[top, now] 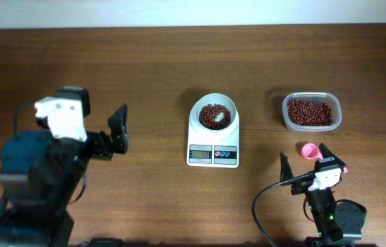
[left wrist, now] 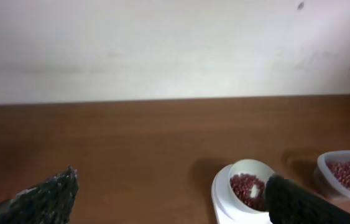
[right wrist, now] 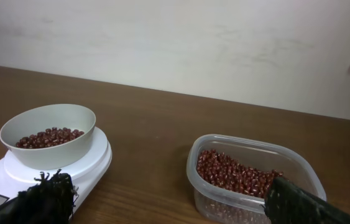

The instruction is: Scoop and weigh 50g on scale

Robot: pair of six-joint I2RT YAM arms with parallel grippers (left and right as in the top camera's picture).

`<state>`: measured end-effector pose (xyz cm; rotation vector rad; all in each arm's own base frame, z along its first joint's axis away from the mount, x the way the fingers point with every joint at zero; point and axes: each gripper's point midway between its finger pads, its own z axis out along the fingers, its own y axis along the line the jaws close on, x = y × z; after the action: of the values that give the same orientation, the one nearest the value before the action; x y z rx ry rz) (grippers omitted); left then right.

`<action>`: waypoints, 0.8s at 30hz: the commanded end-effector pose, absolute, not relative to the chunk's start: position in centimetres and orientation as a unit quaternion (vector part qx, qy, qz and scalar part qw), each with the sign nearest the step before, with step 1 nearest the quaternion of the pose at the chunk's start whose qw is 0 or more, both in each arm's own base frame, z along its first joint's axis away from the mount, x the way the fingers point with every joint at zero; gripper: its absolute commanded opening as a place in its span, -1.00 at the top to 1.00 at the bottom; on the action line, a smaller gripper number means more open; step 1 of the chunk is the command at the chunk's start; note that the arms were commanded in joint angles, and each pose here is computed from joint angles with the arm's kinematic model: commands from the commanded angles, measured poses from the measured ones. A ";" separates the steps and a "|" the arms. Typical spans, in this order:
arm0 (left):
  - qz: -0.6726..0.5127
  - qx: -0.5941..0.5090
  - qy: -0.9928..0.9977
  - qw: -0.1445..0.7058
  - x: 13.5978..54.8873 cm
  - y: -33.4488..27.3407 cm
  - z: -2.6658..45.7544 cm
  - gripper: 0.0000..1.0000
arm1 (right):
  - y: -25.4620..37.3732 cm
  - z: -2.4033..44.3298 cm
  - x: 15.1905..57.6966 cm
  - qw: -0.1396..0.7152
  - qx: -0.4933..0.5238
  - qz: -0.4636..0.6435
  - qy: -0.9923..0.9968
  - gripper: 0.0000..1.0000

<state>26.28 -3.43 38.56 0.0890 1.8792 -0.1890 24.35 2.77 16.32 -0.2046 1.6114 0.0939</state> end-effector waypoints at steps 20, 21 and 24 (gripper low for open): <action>-0.086 0.002 0.699 0.710 18.1 -2.2 39.1 -0.98 | 2.4 16.1 24.4 0.686 -0.083 0.036 0.722 -0.98; -0.089 0.005 0.699 0.710 18.1 -2.3 39.1 -0.98 | 2.4 16.1 24.4 0.686 -0.083 0.036 0.722 -0.98; -0.095 0.012 0.698 0.709 18.0 -2.6 39.1 -0.98 | 2.4 16.1 24.4 0.686 -0.083 0.036 0.722 -0.98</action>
<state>18.05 -2.45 39.26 0.0310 1.5499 -0.1913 24.35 2.77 16.32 -0.2046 1.6114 0.0939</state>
